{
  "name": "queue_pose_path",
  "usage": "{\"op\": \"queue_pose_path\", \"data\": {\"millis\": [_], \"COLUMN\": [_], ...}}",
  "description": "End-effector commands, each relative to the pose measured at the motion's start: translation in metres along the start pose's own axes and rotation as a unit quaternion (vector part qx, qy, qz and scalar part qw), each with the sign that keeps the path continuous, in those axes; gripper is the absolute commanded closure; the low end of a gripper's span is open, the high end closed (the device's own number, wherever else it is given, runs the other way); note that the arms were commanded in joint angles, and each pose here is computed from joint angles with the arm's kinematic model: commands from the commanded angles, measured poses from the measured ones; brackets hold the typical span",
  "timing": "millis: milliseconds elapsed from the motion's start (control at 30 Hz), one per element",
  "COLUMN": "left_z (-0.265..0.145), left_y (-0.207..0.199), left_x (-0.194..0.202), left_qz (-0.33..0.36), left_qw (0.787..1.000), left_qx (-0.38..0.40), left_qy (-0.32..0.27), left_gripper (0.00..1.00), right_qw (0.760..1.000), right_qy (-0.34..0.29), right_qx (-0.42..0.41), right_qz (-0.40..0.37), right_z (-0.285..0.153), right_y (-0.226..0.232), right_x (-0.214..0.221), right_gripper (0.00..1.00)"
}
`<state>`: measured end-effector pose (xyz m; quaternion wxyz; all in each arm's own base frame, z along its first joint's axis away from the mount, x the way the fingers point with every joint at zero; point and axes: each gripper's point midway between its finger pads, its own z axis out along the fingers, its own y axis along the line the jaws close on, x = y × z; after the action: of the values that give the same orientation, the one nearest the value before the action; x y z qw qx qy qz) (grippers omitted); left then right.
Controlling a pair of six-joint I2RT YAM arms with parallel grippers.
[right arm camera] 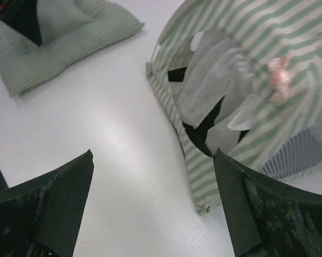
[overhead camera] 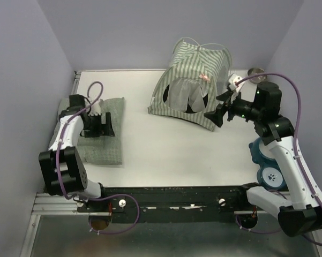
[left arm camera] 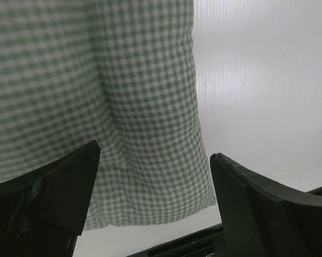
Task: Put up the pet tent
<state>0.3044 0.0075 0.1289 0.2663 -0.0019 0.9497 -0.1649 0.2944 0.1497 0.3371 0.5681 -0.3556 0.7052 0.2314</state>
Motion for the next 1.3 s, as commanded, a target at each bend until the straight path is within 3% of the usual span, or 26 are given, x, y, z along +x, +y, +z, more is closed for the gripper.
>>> {"op": "queue_pose_path", "data": {"millis": [0, 100, 167, 200, 300, 400, 533, 633, 800, 867, 1000, 1133, 1233, 1267], "left_z": [0.051, 0.083, 0.100, 0.105, 0.087, 0.032, -0.044, -0.057, -0.070, -0.075, -0.067, -0.061, -0.064, -0.065], "left_y": [-0.011, -0.023, -0.026, -0.029, -0.051, -0.079, -0.109, -0.113, -0.137, -0.155, -0.178, -0.192, -0.202, -0.205], "left_x": [0.045, 0.058, 0.067, 0.078, 0.112, 0.130, 0.150, 0.158, 0.186, 0.185, 0.169, 0.159, 0.155, 0.154], "left_qz": [0.070, 0.103, 0.146, 0.176, 0.217, 0.285, 0.363, 0.392, 0.452, 0.468, 0.479, 0.498, 0.505, 0.509], "left_qw": [0.993, 0.982, 0.972, 0.962, 0.925, 0.882, 0.820, 0.815, 0.770, 0.761, 0.773, 0.764, 0.756, 0.753], "left_qx": [-0.019, -0.020, -0.020, -0.011, 0.069, 0.176, 0.283, 0.265, 0.306, 0.333, 0.334, 0.342, 0.359, 0.362], "left_qy": [0.098, 0.156, 0.182, 0.210, 0.304, 0.331, 0.341, 0.335, 0.330, 0.301, 0.249, 0.226, 0.209, 0.206], "left_gripper": [0.01, 0.02, 0.13, 0.25, 0.73, 0.95, 0.98, 0.99, 0.98, 0.98, 0.97, 0.93, 0.93, 0.93], "right_qw": [0.995, 0.987, 0.981, 0.975, 0.955, 0.937, 0.922, 0.909, 0.877, 0.857, 0.816, 0.809, 0.811, 0.814], "right_qy": [0.023, 0.017, 0.007, 0.001, -0.026, -0.054, -0.088, -0.099, -0.142, -0.177, -0.202, -0.177, -0.167, -0.166], "right_qx": [-0.066, -0.089, -0.111, -0.122, -0.149, -0.182, -0.238, -0.285, -0.342, -0.347, -0.377, -0.390, -0.370, -0.357], "right_qz": [-0.071, -0.134, -0.161, -0.184, -0.256, -0.293, -0.293, -0.288, -0.308, -0.337, -0.389, -0.402, -0.421, -0.428], "right_z": [0.010, 0.014, 0.019, 0.021, 0.026, 0.027, 0.033, 0.043, 0.060, 0.071, 0.092, 0.112, 0.130, 0.135], "right_y": [0.036, 0.042, 0.046, 0.048, 0.054, 0.066, 0.093, 0.124, 0.185, 0.204, 0.236, 0.245, 0.243, 0.242], "right_x": [0.040, 0.049, 0.053, 0.056, 0.060, 0.066, 0.076, 0.082, 0.087, 0.083, 0.093, 0.118, 0.130, 0.133], "right_gripper": [0.00, 0.00, 0.00, 0.00, 0.00, 0.00, 0.00, 0.00, 0.00, 0.00, 0.00, 0.02, 0.12, 0.20]}}
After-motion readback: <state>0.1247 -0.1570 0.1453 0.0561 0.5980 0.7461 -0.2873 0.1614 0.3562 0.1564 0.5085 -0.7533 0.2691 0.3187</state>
